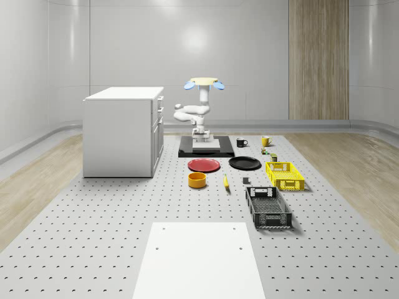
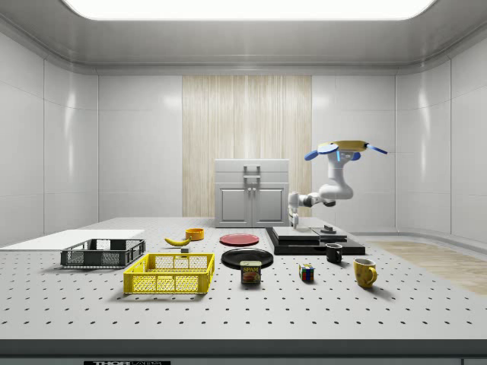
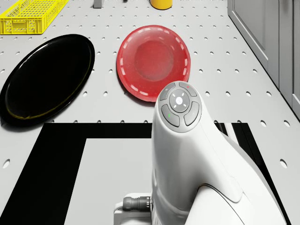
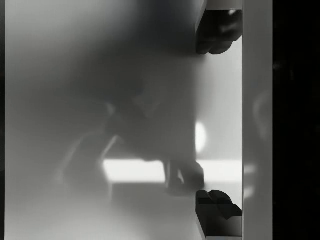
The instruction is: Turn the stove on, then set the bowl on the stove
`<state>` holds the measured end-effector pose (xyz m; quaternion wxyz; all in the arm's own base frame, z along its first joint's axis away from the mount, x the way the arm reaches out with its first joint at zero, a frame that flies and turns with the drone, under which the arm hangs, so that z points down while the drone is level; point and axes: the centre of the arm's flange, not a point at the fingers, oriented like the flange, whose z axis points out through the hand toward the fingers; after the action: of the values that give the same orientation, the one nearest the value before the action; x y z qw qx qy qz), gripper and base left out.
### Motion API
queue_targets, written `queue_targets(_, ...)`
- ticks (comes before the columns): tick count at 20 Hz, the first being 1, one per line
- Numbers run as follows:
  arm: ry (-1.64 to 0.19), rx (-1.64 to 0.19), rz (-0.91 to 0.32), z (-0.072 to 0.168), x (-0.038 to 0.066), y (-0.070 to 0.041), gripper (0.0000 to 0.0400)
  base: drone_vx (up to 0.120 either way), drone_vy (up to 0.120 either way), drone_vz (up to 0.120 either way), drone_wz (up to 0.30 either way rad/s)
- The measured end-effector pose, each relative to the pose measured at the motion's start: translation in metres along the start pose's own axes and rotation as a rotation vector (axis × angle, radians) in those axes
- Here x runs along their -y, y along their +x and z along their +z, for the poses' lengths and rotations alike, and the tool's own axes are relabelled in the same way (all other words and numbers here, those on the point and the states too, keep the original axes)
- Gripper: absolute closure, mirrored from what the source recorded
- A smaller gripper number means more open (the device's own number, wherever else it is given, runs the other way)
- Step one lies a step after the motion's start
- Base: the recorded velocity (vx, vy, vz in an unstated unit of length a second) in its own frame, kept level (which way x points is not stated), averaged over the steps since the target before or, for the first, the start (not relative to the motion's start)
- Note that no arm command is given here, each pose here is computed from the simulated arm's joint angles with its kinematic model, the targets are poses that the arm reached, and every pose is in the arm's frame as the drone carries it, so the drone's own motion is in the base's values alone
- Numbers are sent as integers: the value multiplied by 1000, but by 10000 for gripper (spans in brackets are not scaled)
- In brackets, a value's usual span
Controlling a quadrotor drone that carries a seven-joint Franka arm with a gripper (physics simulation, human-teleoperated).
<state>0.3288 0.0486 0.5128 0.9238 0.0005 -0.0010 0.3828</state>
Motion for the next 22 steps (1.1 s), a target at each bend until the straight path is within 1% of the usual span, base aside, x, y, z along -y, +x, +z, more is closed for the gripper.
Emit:
queue_targets(2,0,0,0,0,-1,1,0,120,20,0,0)
queue_targets(6,0,0,0,0,-2,2,0,120,110,0,0)
queue_targets(22,0,0,0,0,-2,2,0,120,0,0,0)
